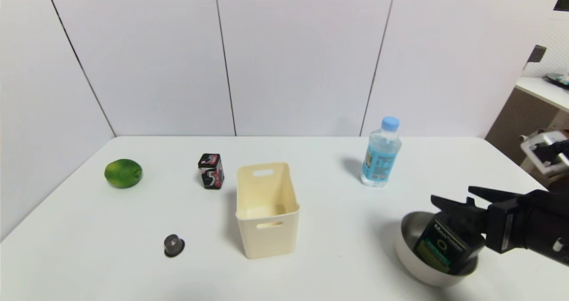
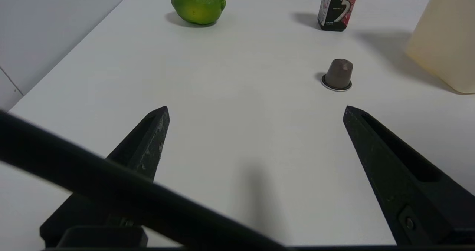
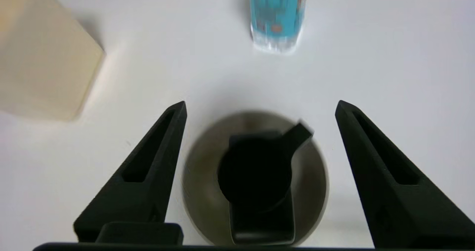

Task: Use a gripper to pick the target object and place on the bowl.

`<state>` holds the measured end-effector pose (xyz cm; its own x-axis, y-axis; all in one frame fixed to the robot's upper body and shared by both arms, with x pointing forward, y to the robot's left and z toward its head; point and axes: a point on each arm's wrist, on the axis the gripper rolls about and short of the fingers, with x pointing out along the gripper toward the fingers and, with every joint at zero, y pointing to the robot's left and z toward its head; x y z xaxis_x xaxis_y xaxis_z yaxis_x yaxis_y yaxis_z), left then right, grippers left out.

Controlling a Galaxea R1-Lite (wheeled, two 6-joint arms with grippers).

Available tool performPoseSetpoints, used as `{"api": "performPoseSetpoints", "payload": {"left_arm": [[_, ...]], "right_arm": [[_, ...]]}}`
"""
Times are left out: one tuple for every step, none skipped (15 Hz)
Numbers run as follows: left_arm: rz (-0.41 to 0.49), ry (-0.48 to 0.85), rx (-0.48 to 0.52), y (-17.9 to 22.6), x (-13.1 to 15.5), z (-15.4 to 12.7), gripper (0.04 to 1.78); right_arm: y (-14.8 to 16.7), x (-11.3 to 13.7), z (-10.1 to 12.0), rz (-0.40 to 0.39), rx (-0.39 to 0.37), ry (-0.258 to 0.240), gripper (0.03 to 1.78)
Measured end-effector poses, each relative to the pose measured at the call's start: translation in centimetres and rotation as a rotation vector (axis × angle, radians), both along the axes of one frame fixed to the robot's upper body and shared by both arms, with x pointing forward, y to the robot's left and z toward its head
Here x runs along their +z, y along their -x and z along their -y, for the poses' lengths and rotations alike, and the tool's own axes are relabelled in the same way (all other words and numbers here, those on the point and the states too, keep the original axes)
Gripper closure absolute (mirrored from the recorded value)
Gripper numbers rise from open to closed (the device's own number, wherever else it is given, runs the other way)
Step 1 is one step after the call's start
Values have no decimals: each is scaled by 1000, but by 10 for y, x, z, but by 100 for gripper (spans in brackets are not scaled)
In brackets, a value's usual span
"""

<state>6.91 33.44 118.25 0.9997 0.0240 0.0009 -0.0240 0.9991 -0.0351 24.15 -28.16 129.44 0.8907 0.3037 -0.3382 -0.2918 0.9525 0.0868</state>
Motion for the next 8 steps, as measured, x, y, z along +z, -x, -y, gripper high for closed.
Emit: {"api": "performPoseSetpoints", "payload": {"left_arm": [[0,0,0,0,0,0,13],[0,0,0,0,0,0,13],[0,0,0,0,0,0,13],[0,0,0,0,0,0,13],[0,0,0,0,0,0,13],[0,-1,0,0,0,0,13],[0,0,0,0,0,0,13],[0,0,-1,0,0,0,13]], "right_arm": [[3,15,1,43,17,-21,36],[8,31,3,76,36,-39,33],[14,47,5,102,53,-53,31],[23,63,9,119,61,-60,28],[35,74,13,122,64,-58,26],[48,80,18,112,66,-50,24],[64,83,24,111,70,-42,22],[77,82,29,116,71,-37,21]]}}
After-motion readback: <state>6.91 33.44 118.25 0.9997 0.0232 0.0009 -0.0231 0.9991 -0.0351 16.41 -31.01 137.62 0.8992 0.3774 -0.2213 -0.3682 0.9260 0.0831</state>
